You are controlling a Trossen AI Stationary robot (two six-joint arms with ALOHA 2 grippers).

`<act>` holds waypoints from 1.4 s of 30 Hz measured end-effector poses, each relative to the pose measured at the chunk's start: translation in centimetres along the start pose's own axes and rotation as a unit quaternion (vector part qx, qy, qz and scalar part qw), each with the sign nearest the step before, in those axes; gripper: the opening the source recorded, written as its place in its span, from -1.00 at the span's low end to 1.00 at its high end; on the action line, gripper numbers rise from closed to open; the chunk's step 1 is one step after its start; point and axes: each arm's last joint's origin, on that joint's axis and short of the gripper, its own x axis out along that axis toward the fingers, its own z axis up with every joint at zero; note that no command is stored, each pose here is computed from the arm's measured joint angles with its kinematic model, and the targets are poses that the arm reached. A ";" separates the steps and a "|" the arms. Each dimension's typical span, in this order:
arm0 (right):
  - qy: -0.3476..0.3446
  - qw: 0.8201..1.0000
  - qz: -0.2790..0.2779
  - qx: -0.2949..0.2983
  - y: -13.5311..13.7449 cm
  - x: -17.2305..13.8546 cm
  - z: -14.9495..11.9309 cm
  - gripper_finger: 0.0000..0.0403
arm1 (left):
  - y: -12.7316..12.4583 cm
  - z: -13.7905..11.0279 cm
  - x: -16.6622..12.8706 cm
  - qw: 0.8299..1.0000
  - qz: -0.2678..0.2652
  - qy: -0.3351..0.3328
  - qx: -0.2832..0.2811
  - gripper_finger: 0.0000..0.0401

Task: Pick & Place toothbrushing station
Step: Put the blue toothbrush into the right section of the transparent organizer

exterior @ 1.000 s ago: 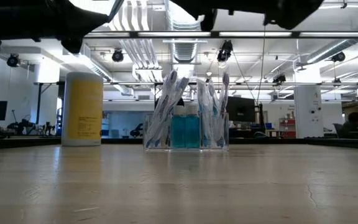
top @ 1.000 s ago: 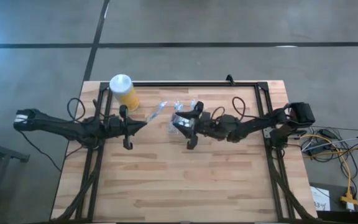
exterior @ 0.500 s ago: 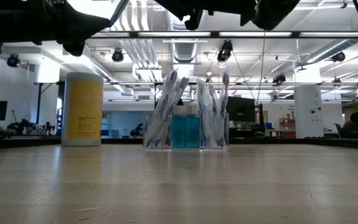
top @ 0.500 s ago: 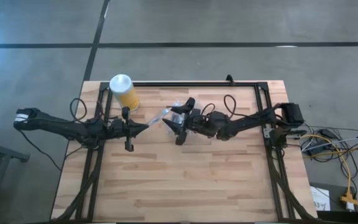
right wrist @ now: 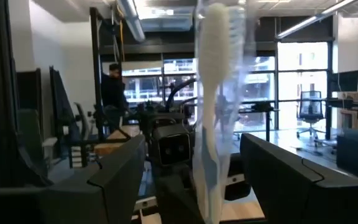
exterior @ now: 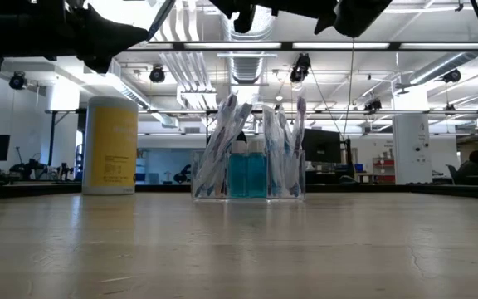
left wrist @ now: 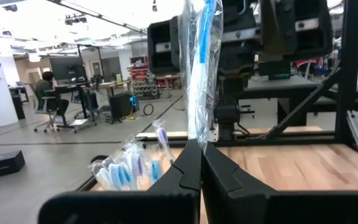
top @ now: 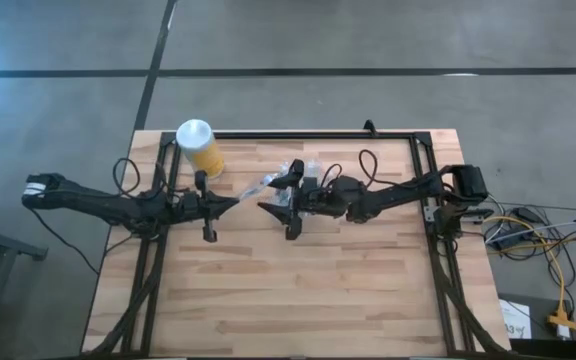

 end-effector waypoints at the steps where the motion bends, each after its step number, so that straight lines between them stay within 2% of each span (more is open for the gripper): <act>1: 0.004 1.000 0.001 -0.002 0.0 0.1 0.0 0.29 | 0.0 -0.1 0.0 1.000 0.000 0.003 0.001 -1.00; 8: 0.025 1.000 0.001 -0.009 0.1 0.6 0.1 0.26 | -0.3 -1.0 0.5 1.000 -0.002 0.029 0.012 -1.00; 16: 0.029 1.000 0.002 0.003 0.2 0.6 0.0 0.02 | -0.2 -0.9 0.7 1.000 0.017 0.023 0.012 -1.00; 26: 0.030 1.000 0.003 0.006 0.3 0.5 0.0 -0.40 | -0.2 -0.9 0.7 1.000 0.019 0.021 0.012 -1.00; 33: 0.035 0.999 0.000 -0.001 0.2 0.5 -0.1 -0.87 | -0.3 -1.0 0.7 1.000 0.013 0.025 0.013 -1.00; 42: 0.089 0.996 0.005 -0.003 0.6 -0.2 1.1 -0.94 | -0.5 -1.3 0.5 0.998 -0.040 0.040 -0.002 -0.80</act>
